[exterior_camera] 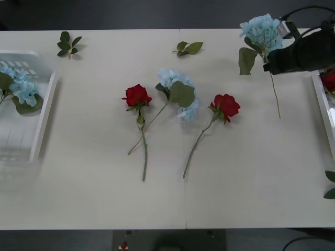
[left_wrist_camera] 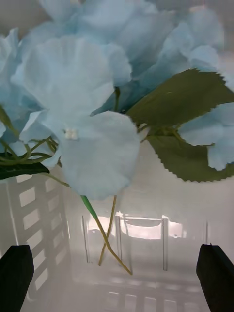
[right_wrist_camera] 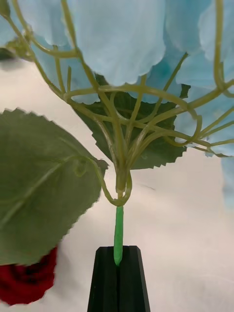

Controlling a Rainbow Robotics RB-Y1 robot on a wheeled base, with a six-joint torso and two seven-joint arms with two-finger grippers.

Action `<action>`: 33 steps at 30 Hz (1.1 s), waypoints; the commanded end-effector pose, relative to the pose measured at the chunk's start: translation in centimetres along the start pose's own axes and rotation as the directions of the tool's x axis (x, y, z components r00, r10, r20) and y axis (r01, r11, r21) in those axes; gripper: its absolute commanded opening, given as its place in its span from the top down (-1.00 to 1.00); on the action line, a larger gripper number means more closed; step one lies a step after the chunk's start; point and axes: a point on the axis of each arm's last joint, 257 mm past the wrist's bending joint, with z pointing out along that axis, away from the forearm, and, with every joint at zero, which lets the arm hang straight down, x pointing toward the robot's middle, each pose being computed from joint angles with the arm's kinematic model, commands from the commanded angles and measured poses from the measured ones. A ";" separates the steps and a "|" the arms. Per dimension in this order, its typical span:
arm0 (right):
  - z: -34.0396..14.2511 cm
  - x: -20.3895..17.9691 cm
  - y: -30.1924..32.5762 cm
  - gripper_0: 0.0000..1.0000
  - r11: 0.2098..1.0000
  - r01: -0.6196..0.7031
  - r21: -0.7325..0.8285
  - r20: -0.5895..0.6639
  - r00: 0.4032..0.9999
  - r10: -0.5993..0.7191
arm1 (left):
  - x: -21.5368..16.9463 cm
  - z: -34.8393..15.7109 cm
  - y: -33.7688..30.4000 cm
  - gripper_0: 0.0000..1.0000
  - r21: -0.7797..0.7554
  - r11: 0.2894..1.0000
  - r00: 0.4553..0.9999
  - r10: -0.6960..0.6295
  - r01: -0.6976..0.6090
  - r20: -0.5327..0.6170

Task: Put the red flowers into the right box and the blue flowers into the left box

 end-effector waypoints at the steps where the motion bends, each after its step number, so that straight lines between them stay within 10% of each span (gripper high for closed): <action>1: -2.9 -3.6 2.6 1.00 0.991 0.045 -0.122 0.097 0.995 -0.033 | -2.5 -2.7 -1.1 -0.95 0.060 0.997 0.997 0.051 -0.054 0.054; 15: -6.8 -5.4 15.0 1.00 0.858 0.209 -0.469 0.331 0.942 -0.048 | -4.6 -7.2 -13.5 -0.94 0.500 0.842 0.971 0.109 -0.203 0.211; 33: -8.6 -5.1 28.6 1.00 0.725 0.225 -0.652 0.486 0.857 0.172 | -5.6 -15.0 -26.3 -0.94 0.704 0.427 0.809 0.132 -0.568 0.573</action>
